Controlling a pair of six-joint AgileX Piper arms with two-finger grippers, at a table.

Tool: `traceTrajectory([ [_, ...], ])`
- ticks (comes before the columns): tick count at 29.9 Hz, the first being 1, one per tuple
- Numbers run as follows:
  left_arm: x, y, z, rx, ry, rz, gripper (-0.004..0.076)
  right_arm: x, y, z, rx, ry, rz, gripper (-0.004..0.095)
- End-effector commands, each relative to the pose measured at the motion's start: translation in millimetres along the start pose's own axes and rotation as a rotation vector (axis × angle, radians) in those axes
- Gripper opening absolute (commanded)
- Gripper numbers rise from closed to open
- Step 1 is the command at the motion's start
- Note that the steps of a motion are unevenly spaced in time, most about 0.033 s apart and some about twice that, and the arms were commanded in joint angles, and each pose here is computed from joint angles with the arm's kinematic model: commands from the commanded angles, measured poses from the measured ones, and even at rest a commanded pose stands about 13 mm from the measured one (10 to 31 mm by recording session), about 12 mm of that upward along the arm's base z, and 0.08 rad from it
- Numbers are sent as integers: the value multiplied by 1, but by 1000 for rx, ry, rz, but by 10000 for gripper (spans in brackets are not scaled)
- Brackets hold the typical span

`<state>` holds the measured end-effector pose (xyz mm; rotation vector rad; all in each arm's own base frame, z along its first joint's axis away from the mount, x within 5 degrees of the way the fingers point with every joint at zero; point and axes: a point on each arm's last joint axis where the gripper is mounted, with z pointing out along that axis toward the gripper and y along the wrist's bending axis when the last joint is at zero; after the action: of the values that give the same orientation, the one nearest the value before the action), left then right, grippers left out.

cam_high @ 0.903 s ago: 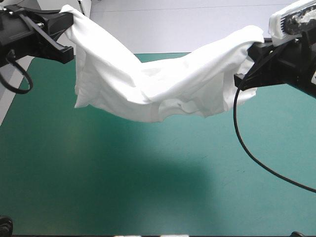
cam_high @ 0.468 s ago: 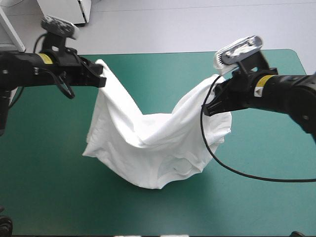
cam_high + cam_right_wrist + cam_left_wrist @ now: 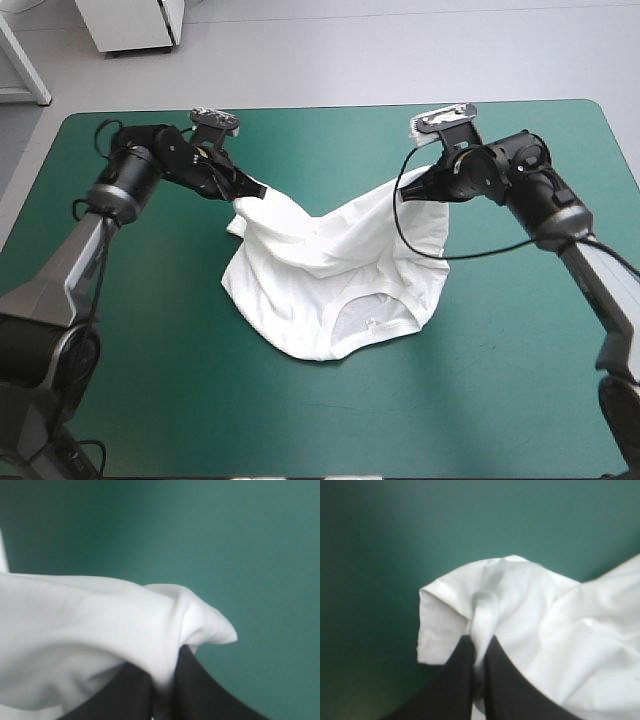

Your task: Fold the cloth

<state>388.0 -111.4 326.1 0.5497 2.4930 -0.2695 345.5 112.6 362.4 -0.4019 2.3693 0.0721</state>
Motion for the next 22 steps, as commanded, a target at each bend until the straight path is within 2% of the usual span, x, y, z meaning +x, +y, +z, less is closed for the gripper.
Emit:
traceTrajectory([
  [1, -19, 5, 14, -12, -98, -28, -9, -10, -33, 29, 19, -45, 118, -19],
  [6, -37, 16, 50, -34, -148, -40, -9, -10, -58, 78, 16, 6, 214, -19],
  [10, -55, 23, 71, -47, -214, -59, -9, -13, -60, 104, 16, 31, 194, -19],
  [16, -63, 28, 98, -40, -205, -61, -8, -17, -61, 120, 12, 63, 220, -2],
  [17, -62, 29, 100, -40, -201, -62, -7, -17, -61, 120, 11, 61, 222, 16],
  [19, -60, 28, 102, -29, -177, -61, 29, -18, -61, 118, 6, 59, 225, 114],
  [20, -58, 27, 102, -22, -162, -61, 70, -18, -60, 118, -1, 60, 231, 172],
  [22, -54, 25, 103, 0, -107, -55, 204, -18, -58, 115, -27, 69, 256, 342],
])
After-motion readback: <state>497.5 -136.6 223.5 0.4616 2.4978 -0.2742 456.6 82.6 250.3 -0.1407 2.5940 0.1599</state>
